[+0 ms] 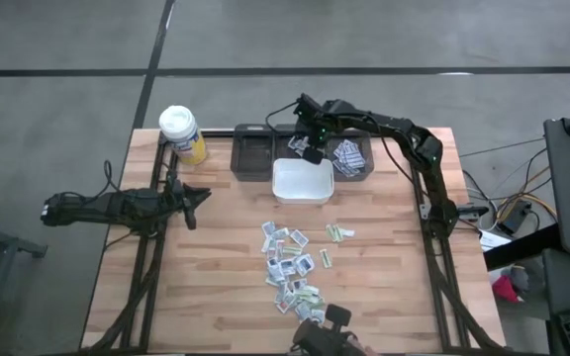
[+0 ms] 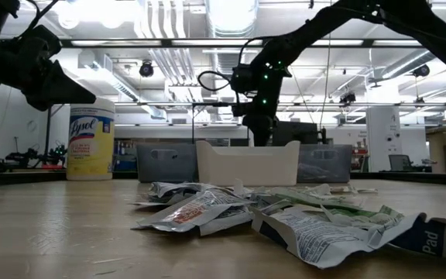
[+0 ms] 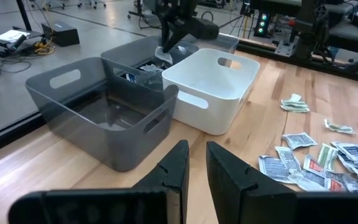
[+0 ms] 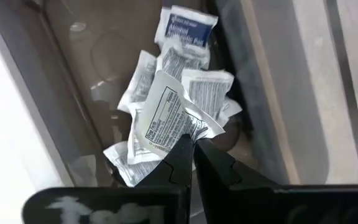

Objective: Pick & Place First Aid Supplies
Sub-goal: Put the alcohol pad into the middle black bin

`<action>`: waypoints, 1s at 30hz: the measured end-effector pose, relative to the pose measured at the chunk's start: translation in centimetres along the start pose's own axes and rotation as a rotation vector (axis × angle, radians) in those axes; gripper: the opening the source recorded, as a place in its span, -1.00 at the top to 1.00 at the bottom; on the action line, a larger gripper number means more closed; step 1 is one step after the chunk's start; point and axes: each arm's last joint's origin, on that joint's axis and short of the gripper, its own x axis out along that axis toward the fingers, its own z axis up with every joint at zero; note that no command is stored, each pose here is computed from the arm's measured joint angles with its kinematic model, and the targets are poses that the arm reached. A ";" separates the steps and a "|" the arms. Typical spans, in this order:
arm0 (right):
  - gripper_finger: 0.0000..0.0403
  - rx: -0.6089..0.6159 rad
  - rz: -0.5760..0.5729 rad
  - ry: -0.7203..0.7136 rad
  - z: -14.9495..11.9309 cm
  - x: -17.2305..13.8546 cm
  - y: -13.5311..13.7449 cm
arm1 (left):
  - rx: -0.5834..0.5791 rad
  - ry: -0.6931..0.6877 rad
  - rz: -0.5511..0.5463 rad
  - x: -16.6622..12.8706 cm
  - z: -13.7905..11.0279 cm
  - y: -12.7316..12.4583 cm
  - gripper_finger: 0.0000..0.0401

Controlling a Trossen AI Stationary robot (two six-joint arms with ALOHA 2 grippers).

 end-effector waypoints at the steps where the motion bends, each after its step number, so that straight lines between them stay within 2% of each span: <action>1: 0.94 -0.006 -0.002 -0.001 0.0 0.0 -0.1 | -0.004 0.000 0.000 0.0 0.0 0.0 0.74; 8: 0.91 -0.062 0.000 0.005 -0.1 0.1 -0.1 | -0.005 0.000 0.000 0.0 0.0 0.0 0.74; 16: 0.65 -0.072 0.001 0.005 0.0 0.0 -0.1 | -0.006 0.000 0.000 0.0 0.0 0.0 0.74; 19: 0.57 -0.077 0.002 0.001 0.4 -1.3 0.0 | -0.006 0.000 0.000 0.0 0.0 0.0 0.74; 23: 0.51 -0.088 0.018 0.015 1.1 -5.3 0.4 | -0.006 0.000 0.000 0.0 0.0 0.0 0.74; 26: 0.51 -0.072 0.112 0.040 1.4 -8.1 1.3 | -0.006 0.001 0.000 0.0 0.0 0.0 0.74; 30: 0.57 -0.034 0.455 0.022 1.3 -11.8 2.9 | -0.005 0.001 0.000 0.0 0.0 0.0 0.74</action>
